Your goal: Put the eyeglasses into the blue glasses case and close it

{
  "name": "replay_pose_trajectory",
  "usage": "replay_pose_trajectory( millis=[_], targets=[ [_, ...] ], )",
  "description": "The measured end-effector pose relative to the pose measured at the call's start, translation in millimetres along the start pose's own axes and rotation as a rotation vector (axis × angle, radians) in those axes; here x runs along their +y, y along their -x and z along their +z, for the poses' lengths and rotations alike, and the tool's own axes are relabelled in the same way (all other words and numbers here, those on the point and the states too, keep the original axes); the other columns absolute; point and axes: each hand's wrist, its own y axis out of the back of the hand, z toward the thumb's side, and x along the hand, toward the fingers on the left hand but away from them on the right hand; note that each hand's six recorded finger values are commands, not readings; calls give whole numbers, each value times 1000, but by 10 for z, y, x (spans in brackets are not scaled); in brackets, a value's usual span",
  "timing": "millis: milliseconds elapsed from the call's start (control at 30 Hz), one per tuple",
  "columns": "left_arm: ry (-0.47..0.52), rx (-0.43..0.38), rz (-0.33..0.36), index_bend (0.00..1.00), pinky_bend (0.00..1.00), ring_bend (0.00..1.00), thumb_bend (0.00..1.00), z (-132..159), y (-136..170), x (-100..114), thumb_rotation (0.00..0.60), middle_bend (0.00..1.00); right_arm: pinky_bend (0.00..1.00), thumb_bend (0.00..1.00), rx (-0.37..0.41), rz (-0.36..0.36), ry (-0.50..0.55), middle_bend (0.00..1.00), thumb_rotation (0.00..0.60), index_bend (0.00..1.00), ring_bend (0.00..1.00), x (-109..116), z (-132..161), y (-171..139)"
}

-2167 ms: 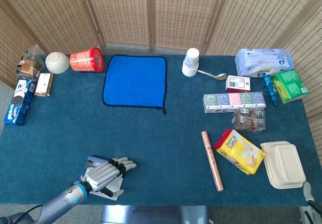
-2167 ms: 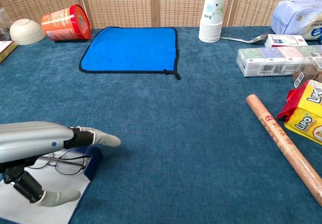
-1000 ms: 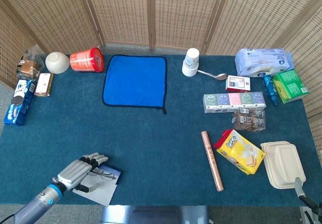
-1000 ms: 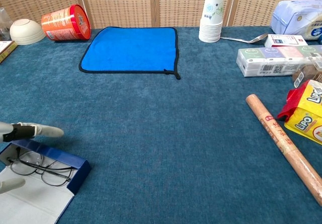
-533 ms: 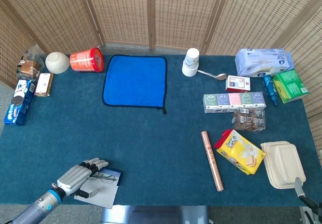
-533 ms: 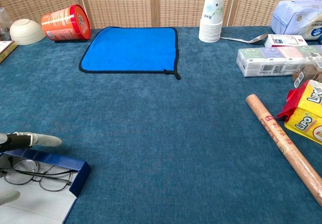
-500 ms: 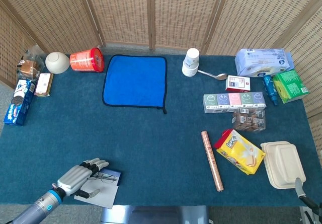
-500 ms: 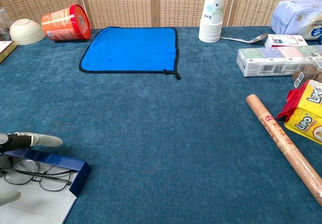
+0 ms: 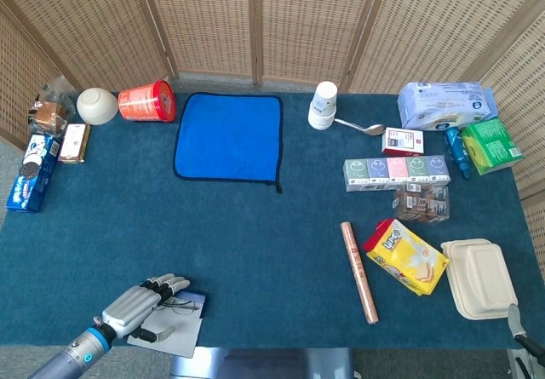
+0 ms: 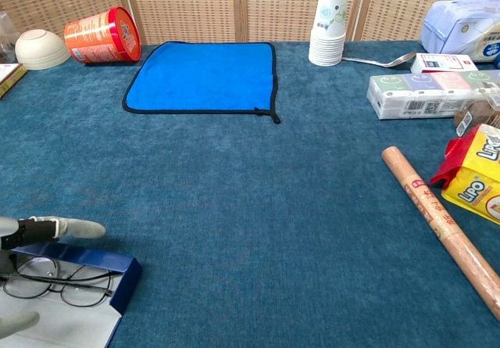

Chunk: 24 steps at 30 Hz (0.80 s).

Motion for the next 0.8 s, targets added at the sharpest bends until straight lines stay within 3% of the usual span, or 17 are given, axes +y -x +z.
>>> replay_pose_trajectory(
  millis=[800],
  targets=[
    [102, 83, 25, 6, 90, 0, 332, -136, 221, -111, 394, 62, 101, 369, 10, 14, 16, 45, 600, 0, 0, -33, -39, 25]
  ],
)
